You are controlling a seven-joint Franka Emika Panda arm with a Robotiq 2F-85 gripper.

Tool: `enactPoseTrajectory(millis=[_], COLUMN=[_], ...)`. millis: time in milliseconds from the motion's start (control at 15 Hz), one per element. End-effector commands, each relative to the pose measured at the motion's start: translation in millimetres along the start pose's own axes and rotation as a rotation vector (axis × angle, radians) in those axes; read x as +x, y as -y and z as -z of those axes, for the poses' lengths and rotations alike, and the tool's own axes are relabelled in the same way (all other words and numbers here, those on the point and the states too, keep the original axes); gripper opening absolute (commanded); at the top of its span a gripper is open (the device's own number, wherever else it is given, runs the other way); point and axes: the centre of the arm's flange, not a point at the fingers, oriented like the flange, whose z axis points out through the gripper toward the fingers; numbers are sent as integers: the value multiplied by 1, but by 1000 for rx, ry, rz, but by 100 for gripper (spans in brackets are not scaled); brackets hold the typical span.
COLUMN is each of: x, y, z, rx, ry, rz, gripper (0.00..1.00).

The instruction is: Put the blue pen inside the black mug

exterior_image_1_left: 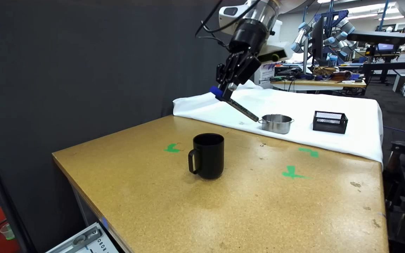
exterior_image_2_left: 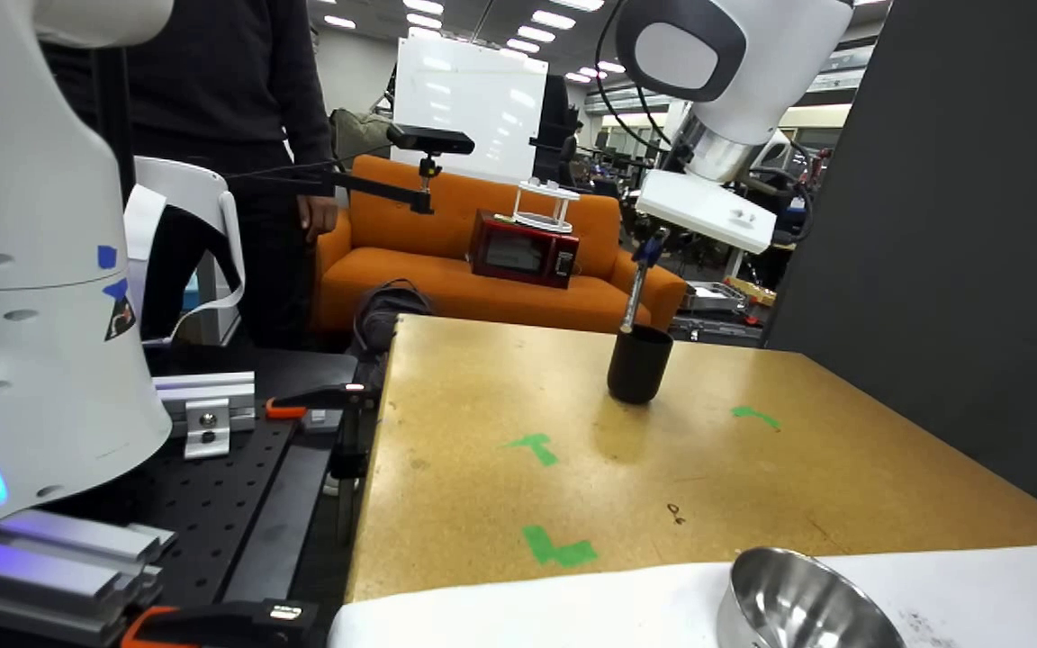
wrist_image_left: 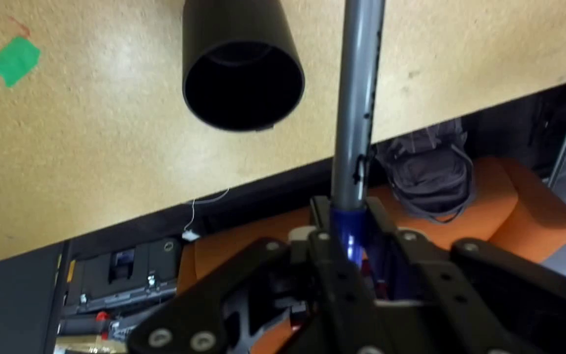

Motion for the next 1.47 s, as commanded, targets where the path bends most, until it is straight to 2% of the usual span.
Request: enactPoseTrajectory(millis=[0, 267, 400, 867, 1400], x=[4, 17, 23, 33, 32], y=[3, -1, -3, -5, -13], z=[1, -3, -13, -62, -67], rx=[-51, -102, -99, -56, -101], ry=[-165, -293, -333, -380, -401], rz=[10, 44, 63, 120, 133], gripper=[5, 5, 5, 5, 5])
